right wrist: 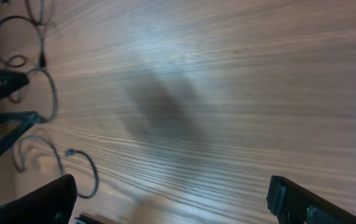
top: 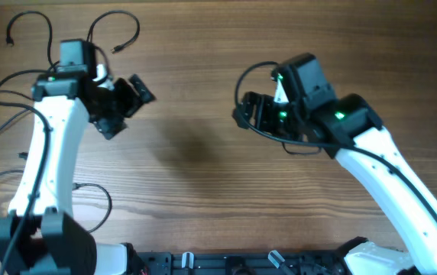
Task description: Untangle cables
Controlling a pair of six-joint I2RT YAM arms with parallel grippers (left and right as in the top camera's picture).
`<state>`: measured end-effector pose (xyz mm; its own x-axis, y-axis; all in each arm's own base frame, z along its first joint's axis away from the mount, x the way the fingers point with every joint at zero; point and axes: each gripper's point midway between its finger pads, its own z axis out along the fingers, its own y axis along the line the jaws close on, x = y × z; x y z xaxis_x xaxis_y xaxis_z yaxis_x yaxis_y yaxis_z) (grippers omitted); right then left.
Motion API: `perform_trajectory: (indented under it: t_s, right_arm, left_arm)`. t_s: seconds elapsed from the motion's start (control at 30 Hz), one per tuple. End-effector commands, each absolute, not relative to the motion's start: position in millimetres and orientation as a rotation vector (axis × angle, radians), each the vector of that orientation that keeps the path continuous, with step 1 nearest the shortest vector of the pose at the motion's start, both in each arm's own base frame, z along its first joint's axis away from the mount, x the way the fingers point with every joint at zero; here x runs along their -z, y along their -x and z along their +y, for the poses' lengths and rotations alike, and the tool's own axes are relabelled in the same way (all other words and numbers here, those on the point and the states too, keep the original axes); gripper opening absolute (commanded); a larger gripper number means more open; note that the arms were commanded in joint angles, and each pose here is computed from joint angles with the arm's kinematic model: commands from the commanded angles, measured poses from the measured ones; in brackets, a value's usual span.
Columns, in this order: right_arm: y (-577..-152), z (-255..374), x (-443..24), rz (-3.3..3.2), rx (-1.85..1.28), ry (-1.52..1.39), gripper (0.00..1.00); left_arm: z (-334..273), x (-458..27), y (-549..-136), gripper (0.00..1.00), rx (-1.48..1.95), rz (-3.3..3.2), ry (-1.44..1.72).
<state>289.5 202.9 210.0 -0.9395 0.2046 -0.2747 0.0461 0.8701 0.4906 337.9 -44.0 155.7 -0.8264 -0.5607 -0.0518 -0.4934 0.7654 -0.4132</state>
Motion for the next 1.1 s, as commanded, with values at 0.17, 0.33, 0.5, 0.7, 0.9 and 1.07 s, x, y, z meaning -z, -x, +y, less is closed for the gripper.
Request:
perform_trajectory:
  t_s: [0.17,0.33,0.5,0.7,0.9,1.07]
  right_arm:
    - [-260.9,156.1,-254.9,2.588,-0.564,-0.239,1.00]
    - [-237.4,134.0,-261.2,2.579,-0.480,-0.255,1.00]
    - [-218.1,122.2,-273.1,2.513,-0.447,-0.258,1.00]
    - [-202.9,111.6,-256.2,2.449,-0.429,-0.253,1.00]
    - [-207.6,117.2,-229.9,2.445,-0.464,-0.304,1.00]
    - [-224.7,129.6,-234.9,2.404,-0.500,-0.304,1.00]
  left_arm:
    - [-108.4,-242.9,-290.6,1.00,0.575,2.630,0.397]
    - [-113.4,-263.6,-255.7,1.00,0.559,2.600,0.304]
    - [-81.1,-263.1,-218.1,1.00,0.386,2.622,0.389]
    - [-69.4,-268.2,-184.2,1.00,0.428,2.543,0.388]
    - [-59.5,-262.5,-157.2,1.00,0.498,2.403,0.376]
    - [-56.4,-262.9,-147.9,1.00,0.511,2.375,0.370]
